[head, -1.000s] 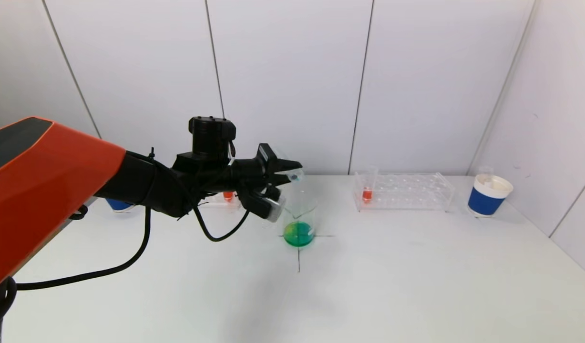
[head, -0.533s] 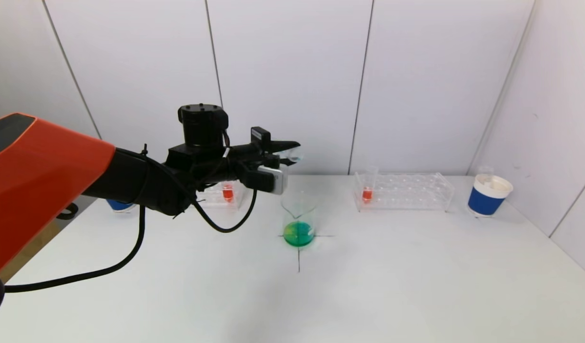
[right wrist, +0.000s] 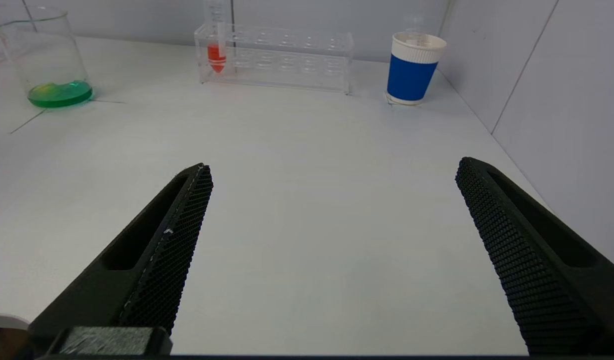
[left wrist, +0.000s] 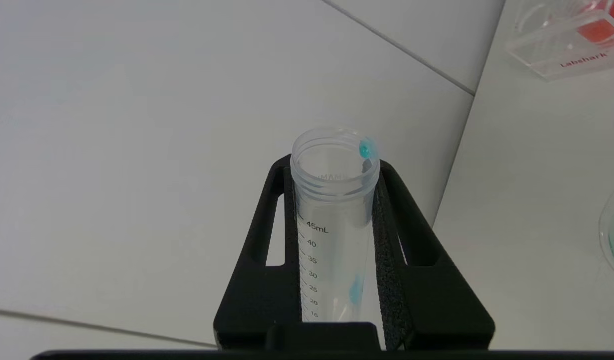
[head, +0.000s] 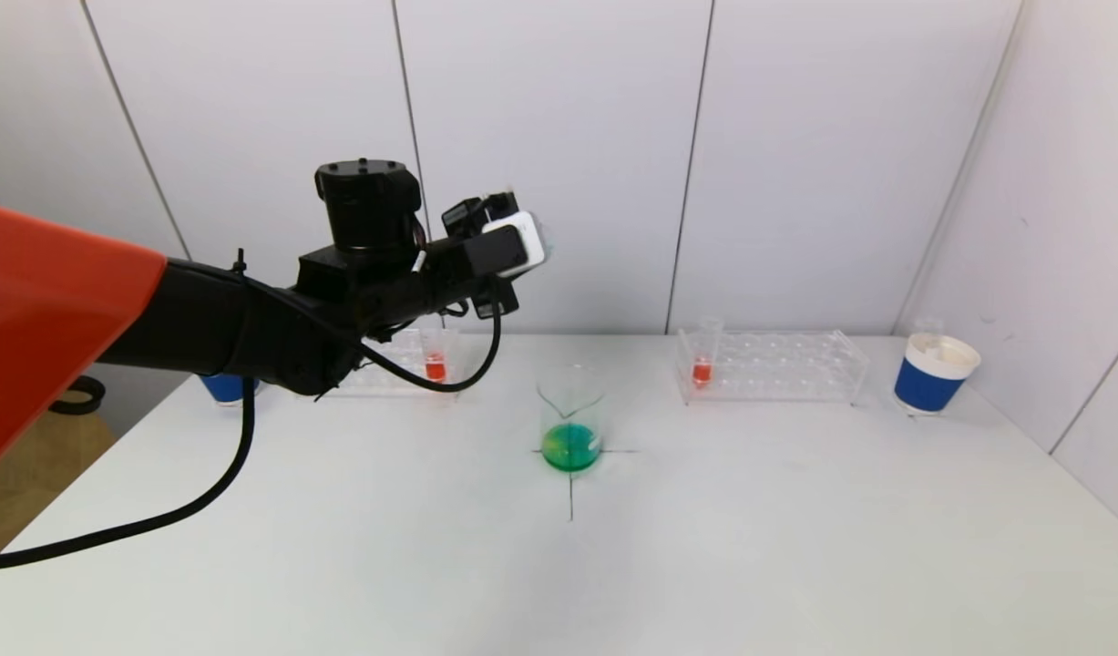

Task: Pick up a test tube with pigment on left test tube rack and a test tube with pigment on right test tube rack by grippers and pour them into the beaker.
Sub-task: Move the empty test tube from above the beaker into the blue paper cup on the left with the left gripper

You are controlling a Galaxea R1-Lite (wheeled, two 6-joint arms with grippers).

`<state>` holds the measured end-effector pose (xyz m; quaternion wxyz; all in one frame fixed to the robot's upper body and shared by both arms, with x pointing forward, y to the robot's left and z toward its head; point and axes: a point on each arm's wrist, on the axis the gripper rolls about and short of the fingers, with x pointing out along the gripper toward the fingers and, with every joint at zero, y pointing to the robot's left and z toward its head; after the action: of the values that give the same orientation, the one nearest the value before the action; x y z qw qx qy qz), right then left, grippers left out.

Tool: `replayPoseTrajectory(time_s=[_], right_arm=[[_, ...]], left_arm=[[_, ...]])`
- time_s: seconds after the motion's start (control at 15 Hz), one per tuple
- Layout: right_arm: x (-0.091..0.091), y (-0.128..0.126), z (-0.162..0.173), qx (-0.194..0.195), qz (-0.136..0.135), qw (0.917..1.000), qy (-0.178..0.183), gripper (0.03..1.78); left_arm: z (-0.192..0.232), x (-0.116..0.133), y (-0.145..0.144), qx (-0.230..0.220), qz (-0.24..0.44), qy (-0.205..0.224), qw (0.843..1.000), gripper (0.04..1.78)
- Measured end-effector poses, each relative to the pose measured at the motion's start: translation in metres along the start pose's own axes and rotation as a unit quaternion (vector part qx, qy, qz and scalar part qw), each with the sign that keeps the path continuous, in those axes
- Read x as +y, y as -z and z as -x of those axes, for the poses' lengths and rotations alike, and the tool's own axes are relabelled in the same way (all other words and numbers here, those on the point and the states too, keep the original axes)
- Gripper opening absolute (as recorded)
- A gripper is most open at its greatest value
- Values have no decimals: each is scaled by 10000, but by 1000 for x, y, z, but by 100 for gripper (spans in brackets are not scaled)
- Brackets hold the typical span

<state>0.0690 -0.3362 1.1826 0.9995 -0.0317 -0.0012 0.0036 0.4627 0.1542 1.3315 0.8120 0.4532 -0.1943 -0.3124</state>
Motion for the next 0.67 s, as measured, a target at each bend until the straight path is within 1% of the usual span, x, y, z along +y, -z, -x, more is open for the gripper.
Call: replayPoseTrajectory(time_s=[0.13,0.27,0.33,0.47,0.67], right_arm=[[0,0,0,-2,2,10000,-2,177],[0,0,0,0,2,10000,-2,177],[0,0,0,-2,0,10000,0,177],[0,0,0,-2,2,10000,0,177],[0,0,0,-2,2,10000,0,177]], left_arm=[[1,13,-6,214,528,-392,9976,44],[1,30,-13,454,1063,-877,9894,44],[2,39,-17,568,1361,-1110,9828,44],[5,55,-22,834,1910,-1441,9674,44],[19,83,-14,1230,2467,-1834,9436,44]])
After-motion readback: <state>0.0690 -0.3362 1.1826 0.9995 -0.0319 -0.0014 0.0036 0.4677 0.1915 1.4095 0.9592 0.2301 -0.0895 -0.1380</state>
